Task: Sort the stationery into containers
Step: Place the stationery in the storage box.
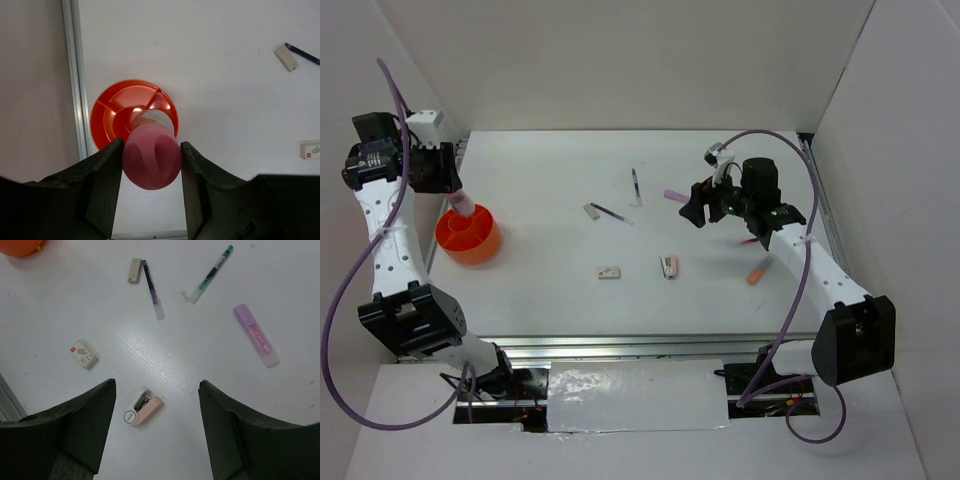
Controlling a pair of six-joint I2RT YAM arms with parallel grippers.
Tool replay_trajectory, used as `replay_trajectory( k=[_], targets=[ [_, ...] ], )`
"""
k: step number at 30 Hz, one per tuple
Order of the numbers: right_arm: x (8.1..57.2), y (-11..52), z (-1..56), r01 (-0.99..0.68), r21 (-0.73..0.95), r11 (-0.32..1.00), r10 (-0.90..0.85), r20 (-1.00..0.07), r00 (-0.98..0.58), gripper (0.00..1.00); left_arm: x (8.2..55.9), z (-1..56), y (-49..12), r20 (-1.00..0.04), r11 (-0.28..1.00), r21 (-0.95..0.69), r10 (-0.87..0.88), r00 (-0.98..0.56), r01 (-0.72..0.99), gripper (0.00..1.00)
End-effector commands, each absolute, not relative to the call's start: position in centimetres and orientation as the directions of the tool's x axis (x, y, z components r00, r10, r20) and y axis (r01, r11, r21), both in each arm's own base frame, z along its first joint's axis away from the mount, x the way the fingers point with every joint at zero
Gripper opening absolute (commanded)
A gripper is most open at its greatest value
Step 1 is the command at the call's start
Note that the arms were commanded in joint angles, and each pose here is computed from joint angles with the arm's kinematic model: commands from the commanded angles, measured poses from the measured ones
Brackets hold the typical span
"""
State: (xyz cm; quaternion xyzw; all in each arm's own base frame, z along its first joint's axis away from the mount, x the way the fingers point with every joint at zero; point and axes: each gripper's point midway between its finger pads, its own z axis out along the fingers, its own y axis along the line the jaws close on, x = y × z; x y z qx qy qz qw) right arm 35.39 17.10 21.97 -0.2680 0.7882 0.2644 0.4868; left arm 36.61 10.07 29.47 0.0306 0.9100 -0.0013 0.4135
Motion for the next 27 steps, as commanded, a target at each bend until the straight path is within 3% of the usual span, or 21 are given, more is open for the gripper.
replay_trajectory(
  k=[1, 15, 27],
  targets=[
    [36.4, 18.1, 23.8, -0.705, 0.107, 0.701, -0.186, -0.927, -0.326, 0.73, 36.6, 29.0, 11.3, -0.74, 0.998, -0.031, 0.015, -0.672, 0.057, 0.0],
    [37.0, 19.1, 23.2, -0.722, 0.11, 0.683, -0.207, -0.919, -0.336, 0.73, 37.7, 25.3, 14.0, -0.704, 1.0, -0.01, -0.001, -0.71, 0.008, 0.0],
    [37.0, 19.4, 23.3, -0.728, 0.105, 0.677, -0.213, -0.92, -0.33, 0.73, 37.5, 25.6, 15.5, -0.711, 0.999, 0.033, 0.01, -0.703, -0.019, 0.0]
  ],
)
